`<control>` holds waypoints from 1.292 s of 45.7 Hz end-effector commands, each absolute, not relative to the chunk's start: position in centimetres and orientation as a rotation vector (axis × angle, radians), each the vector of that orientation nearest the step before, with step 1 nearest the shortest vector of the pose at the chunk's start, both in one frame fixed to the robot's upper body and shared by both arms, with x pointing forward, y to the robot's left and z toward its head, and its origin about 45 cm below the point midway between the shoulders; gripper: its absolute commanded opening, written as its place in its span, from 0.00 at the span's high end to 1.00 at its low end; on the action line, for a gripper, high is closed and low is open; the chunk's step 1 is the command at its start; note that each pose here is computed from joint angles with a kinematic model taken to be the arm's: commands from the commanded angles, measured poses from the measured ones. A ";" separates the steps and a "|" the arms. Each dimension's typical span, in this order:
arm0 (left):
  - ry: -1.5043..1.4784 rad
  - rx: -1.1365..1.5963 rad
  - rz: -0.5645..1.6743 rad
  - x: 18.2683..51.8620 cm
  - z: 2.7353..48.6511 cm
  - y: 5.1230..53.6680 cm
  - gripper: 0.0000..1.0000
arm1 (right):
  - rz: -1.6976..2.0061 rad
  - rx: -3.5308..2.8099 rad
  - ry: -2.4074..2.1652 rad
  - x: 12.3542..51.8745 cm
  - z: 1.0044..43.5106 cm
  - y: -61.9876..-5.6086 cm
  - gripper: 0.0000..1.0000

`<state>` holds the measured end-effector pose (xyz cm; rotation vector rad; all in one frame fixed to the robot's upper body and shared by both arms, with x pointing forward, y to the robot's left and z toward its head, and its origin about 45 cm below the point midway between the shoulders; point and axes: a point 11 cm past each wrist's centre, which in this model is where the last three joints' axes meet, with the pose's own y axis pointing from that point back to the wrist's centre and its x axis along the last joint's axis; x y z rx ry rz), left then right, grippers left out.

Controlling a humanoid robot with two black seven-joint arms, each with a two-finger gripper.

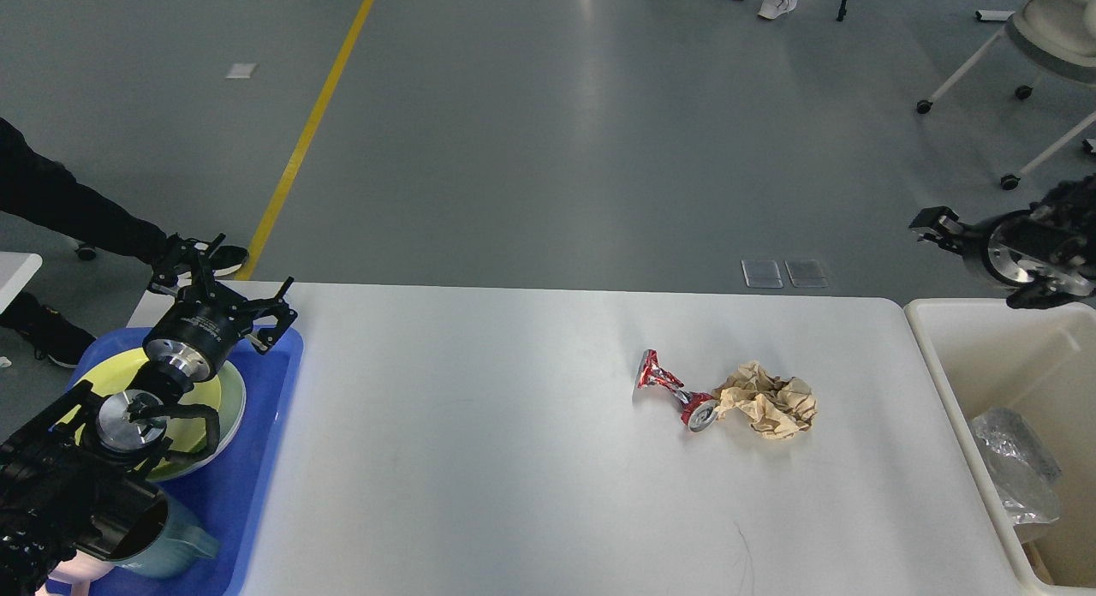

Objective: Tidy desktop
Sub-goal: 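Move the right gripper down to the crumpled brown paper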

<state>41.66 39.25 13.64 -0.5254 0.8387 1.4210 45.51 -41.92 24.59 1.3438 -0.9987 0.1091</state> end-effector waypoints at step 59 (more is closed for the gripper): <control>0.839 -0.525 1.420 41.7 13.6 39.2 0.04 | -0.093 1.546 -0.542 40.1 10.4 -31.0 0.00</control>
